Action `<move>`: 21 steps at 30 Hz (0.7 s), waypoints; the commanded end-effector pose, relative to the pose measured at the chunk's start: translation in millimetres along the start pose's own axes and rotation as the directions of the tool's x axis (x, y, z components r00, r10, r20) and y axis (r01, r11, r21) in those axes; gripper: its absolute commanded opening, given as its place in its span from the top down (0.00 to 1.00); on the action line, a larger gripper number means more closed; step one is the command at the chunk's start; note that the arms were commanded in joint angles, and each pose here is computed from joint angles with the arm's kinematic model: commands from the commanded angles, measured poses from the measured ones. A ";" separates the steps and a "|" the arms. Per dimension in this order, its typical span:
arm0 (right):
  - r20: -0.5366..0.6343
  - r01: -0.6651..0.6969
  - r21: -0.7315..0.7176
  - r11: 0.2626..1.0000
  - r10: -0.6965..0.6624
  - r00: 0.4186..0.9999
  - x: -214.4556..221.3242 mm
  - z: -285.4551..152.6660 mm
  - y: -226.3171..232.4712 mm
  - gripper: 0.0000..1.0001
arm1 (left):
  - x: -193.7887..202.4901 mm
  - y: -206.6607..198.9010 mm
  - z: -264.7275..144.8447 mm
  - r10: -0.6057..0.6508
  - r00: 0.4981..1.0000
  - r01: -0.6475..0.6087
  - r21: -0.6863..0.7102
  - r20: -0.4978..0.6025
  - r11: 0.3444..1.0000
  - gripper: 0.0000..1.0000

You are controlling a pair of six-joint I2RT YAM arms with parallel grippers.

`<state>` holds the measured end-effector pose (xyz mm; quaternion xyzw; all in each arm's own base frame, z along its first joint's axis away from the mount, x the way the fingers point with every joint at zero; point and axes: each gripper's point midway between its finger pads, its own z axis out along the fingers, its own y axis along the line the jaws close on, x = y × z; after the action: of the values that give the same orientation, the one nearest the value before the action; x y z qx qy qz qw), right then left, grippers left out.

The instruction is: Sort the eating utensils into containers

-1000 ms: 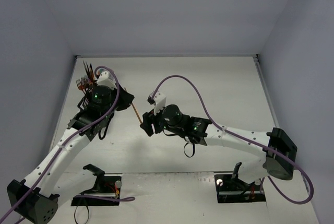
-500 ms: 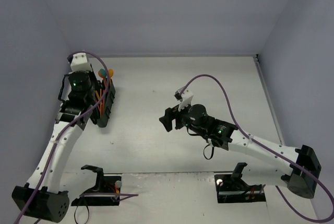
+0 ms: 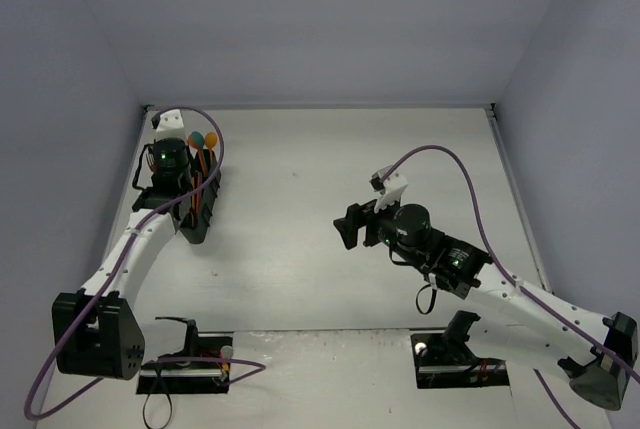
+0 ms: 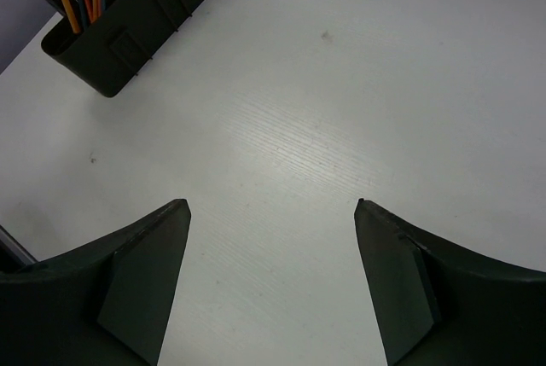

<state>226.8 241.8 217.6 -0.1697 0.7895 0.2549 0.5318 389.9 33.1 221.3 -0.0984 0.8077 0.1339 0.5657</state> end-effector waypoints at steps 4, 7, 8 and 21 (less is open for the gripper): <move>0.087 -0.002 0.092 0.996 -0.006 0.996 -22.9 -14.6 -19.3 0.22 | -34.5 8.6 -10.5 -0.073 0.988 0.076 -0.014 0.138 0.997 0.67; 0.106 0.001 0.126 0.992 -0.014 0.994 -32.2 -23.2 -25.8 0.21 | -49.9 12.8 -30.1 -0.105 0.979 0.104 0.014 0.177 0.994 0.46; 0.118 0.004 0.132 0.991 -0.020 0.993 -38.3 -26.6 -26.6 0.20 | -53.4 13.7 -35.7 -0.111 0.977 0.109 0.021 0.181 0.994 0.43; 0.239 0.001 0.352 0.936 -0.092 0.967 -100.9 -101.7 -70.3 0.00 | -69.9 74.4 -185.6 -0.082 0.981 0.074 0.051 0.176 0.996 0.16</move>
<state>225.7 164.2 277.5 -0.1112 0.7722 0.1567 0.6056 281.0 38.2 341.4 -0.1160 0.7447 0.0971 0.6500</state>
